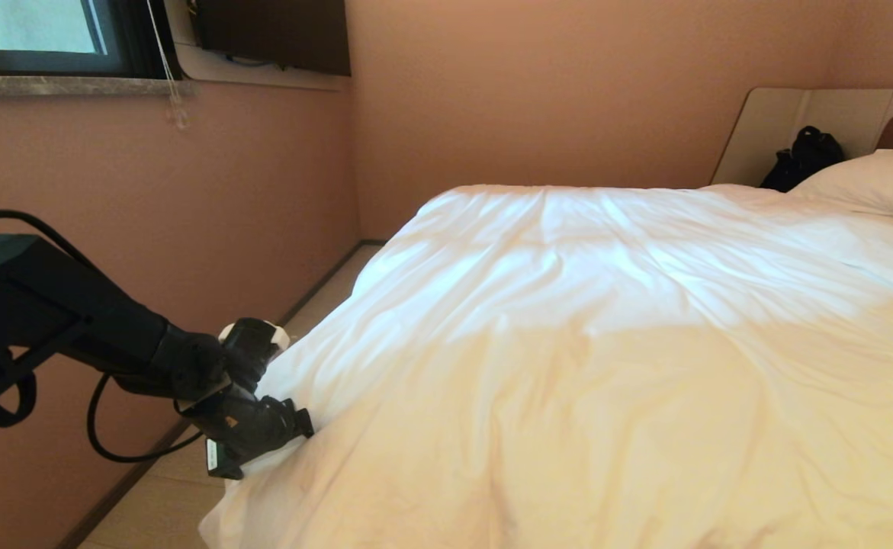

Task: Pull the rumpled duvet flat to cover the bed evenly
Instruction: Flatten the corners of the folded blanket

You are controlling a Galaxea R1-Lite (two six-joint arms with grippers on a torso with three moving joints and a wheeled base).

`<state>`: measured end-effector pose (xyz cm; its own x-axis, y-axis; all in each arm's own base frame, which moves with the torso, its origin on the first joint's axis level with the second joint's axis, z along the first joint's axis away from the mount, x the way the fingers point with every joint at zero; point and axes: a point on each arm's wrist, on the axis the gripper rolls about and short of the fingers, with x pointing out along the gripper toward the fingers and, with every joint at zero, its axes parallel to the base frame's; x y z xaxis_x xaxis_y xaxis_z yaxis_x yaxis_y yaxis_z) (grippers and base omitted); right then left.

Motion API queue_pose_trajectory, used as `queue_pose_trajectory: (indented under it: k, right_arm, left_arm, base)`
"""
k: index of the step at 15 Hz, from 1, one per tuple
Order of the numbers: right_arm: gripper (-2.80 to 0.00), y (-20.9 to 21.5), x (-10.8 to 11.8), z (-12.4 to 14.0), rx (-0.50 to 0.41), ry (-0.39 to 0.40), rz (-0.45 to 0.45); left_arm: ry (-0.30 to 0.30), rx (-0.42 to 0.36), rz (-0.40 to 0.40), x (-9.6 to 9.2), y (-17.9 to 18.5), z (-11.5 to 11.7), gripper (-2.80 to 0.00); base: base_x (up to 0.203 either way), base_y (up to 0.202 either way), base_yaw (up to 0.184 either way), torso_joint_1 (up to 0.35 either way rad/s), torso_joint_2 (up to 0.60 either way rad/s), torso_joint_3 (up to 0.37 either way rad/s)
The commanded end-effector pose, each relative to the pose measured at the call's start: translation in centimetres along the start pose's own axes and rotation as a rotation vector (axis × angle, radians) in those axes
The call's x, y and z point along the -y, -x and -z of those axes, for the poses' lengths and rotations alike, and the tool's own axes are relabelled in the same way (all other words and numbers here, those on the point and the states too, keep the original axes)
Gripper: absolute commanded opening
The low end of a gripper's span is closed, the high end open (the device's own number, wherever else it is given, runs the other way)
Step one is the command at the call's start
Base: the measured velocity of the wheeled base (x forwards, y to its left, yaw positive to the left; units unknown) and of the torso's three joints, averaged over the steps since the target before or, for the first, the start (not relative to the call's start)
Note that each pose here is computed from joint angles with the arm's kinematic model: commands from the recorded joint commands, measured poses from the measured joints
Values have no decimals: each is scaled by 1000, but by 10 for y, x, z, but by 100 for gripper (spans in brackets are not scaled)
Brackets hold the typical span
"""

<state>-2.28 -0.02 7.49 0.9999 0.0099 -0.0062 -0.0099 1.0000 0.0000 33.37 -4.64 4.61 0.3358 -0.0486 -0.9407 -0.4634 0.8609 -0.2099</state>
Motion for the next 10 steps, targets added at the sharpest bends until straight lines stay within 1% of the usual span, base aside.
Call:
queue_pose_trajectory:
  k: [1,8,9,10]
  right_arm:
    - [-280,0,0,0,-1,0,-1]
    - [-280,0,0,0,-1,0,-1]
    - [-280,0,0,0,-1,0,-1]
    - [-280,0,0,0,0,0,-1]
  left_arm:
    - [3,-3,-3,0,-1,0,0]
    - [-2,-6,-4,0,-3,0,0]
    - [-2,-6,-4,0,-3,0,-280]
    - [-2,-6,-4,0,-3,0,-280]
  base:
    - [0,0,0,0,0,0]
    - [0,0,0,0,0,0]
    - [0,0,0,0,0,0]
    - [0,0,0,0,0,0]
